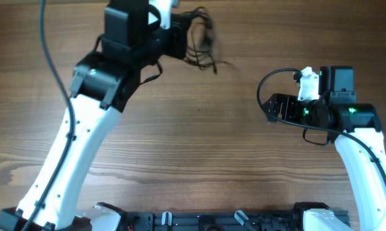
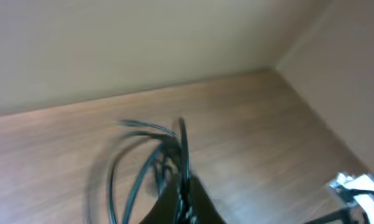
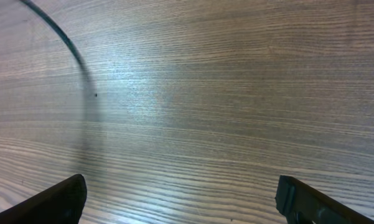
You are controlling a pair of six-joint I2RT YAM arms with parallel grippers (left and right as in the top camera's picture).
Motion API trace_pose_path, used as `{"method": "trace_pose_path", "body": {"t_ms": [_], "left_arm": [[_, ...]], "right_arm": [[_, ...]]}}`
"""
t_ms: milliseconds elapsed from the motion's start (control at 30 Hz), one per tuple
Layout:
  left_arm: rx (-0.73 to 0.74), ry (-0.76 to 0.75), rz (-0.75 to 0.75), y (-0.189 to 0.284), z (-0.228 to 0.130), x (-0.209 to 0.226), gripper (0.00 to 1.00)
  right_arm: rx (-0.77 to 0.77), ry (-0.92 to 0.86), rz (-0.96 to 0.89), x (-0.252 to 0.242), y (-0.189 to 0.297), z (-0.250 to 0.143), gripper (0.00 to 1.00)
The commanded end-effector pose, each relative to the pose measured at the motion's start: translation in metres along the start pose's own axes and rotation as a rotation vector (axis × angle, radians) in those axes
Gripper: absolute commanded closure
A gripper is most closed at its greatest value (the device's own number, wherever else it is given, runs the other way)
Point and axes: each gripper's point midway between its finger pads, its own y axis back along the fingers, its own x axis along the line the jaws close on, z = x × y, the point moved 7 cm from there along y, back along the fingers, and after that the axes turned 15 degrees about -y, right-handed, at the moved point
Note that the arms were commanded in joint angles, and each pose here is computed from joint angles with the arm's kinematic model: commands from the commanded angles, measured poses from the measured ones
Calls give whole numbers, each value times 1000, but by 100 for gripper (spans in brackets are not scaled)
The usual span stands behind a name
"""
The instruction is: Untangle cables
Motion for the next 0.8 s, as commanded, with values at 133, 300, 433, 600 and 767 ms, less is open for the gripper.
{"method": "trace_pose_path", "body": {"t_ms": [133,300,433,600,767], "left_arm": [[128,-26,126,-41,-17,-10,96],[228,132,817,-27,-50,34,96],[231,80,836,-29,-52,15,96],[252,-315,-192,-59,-47,-72,96],[198,-262,-118,-62,-35,-63,96]], "right_arm": [[-43,36,22,7,10,6,0],[-58,33,-8,4,10,7,0],[-55,34,3,5,10,7,0],[-55,52,3,5,10,7,0],[-56,52,1,5,10,7,0]]}}
